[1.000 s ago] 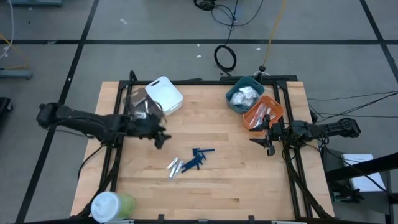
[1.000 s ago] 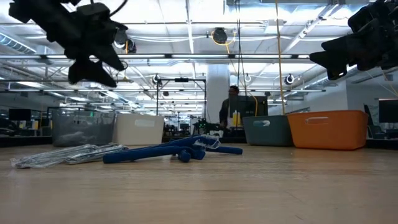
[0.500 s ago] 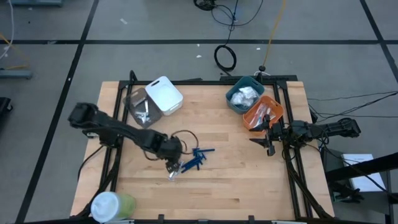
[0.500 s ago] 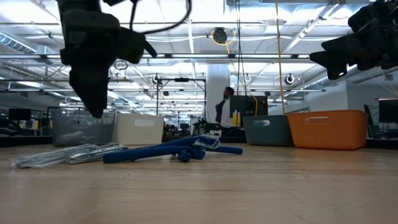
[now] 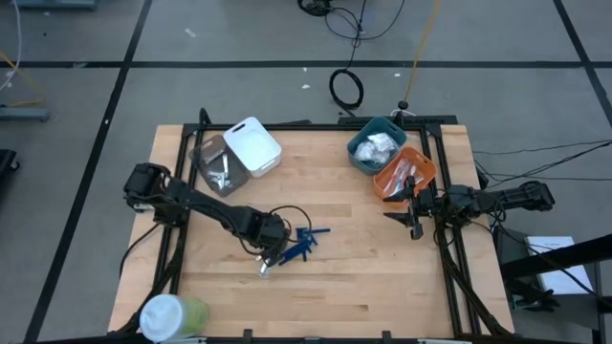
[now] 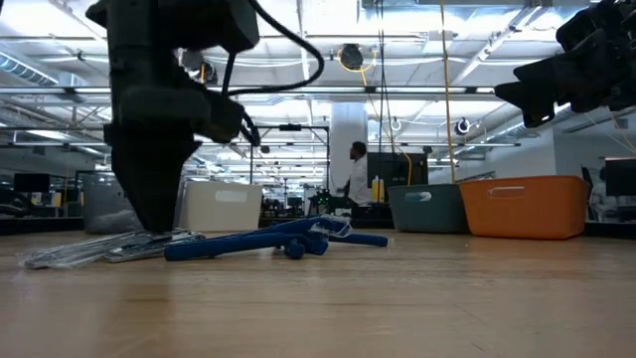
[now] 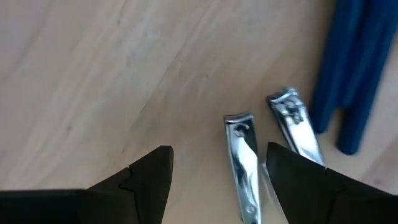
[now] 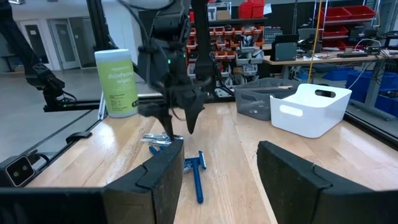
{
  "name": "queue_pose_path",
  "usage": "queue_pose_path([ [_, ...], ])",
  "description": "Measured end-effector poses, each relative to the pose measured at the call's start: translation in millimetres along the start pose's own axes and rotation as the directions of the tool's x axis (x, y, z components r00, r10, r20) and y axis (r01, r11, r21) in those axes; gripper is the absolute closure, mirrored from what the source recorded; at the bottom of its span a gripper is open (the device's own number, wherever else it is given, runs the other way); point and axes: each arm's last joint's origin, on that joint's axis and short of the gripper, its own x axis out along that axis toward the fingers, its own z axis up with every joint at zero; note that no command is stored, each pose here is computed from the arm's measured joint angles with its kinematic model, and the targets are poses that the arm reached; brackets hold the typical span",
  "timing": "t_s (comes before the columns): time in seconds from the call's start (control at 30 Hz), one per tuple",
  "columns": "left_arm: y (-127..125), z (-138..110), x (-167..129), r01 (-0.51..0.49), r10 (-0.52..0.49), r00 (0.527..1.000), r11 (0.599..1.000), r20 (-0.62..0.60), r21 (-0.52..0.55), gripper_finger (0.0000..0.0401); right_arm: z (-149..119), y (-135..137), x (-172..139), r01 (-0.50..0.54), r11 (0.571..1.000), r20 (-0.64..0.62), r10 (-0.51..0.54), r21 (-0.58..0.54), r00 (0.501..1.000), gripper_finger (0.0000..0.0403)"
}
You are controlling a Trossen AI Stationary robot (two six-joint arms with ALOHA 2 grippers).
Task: Pick & Place Travel size toiletries
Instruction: Put the top silver nail cutter into the black bin
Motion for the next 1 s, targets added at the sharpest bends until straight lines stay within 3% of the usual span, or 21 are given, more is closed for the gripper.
queue_pose_path([
  [0.2,1,-3,15,-0.057,0.054,0.996,0.998,-0.069,-0.041,0.0151,0,0,0,0.000,1.000,0.000,0.000,0.000,1.000,0.0211],
  [0.53,15,-15,11,-0.221,0.189,0.961,0.964,-0.202,-0.148,0.0151,0,0,0,0.000,1.000,0.000,0.000,0.000,1.000,0.0211],
  [0.73,18,-16,9,-0.263,0.245,0.954,0.960,-0.171,-0.094,0.0151,0,0,0,0.000,1.000,0.000,0.000,0.000,1.000,0.0211],
  [1.0,12,-11,12,-0.165,0.157,0.979,0.985,-0.132,-0.052,0.0151,0,0,0,0.000,1.000,0.000,0.000,0.000,1.000,0.0211],
])
